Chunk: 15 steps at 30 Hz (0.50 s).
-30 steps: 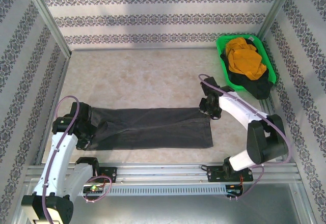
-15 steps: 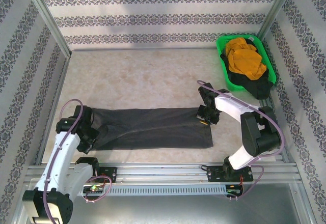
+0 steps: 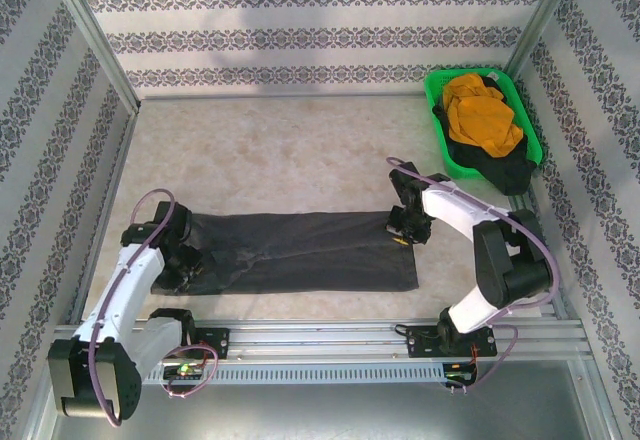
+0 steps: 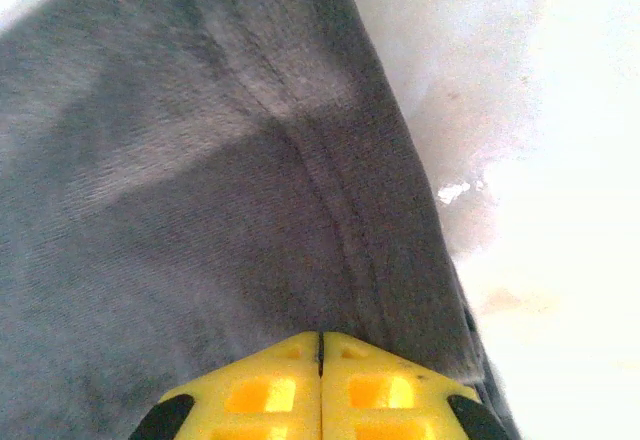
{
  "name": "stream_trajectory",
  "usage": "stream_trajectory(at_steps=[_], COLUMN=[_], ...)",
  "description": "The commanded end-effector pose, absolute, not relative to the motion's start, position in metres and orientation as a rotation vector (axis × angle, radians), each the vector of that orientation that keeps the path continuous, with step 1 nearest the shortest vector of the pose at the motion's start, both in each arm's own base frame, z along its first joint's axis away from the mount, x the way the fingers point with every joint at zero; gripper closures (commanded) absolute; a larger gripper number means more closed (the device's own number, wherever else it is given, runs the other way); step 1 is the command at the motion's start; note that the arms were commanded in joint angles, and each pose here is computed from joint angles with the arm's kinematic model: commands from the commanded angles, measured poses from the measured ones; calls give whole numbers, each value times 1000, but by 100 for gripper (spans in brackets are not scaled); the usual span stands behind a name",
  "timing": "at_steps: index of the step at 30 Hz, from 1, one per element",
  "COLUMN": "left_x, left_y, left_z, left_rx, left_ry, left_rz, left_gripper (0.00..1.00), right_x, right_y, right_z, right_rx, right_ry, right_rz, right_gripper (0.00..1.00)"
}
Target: Fold and stack the t-shirts
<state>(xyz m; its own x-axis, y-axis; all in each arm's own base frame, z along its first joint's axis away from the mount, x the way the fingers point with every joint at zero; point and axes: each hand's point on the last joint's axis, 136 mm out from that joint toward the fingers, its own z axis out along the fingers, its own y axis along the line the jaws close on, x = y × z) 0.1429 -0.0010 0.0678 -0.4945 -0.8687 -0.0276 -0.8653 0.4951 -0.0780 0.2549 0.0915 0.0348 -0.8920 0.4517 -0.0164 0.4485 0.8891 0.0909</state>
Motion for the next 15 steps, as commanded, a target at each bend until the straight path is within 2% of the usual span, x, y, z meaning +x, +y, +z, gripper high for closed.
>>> stream_trajectory(at_steps=[1,3,7,10,15], left_x=[162,173,204,232,285], left_y=[-5,-4,-6,-4,-6], left_z=[89,105,133,139,103], left_rx=[-1462,-1438,-1400,-1382,-1443], left_ry=[2636,2611,2564,2520,2501], left_rz=[-143,-153,-206,-229,-321], left_gripper=[45,40,41,48,61], right_x=[267,273,279,285,293], right_y=[95,101,118,130,139], right_z=[62,66,64,56,35], right_rx=[675,678,729,815,926], right_ry=[2937,2912,2888,2869,2874], right_rz=[151,203,313,406,414], right_gripper=[89,87,87,87,89])
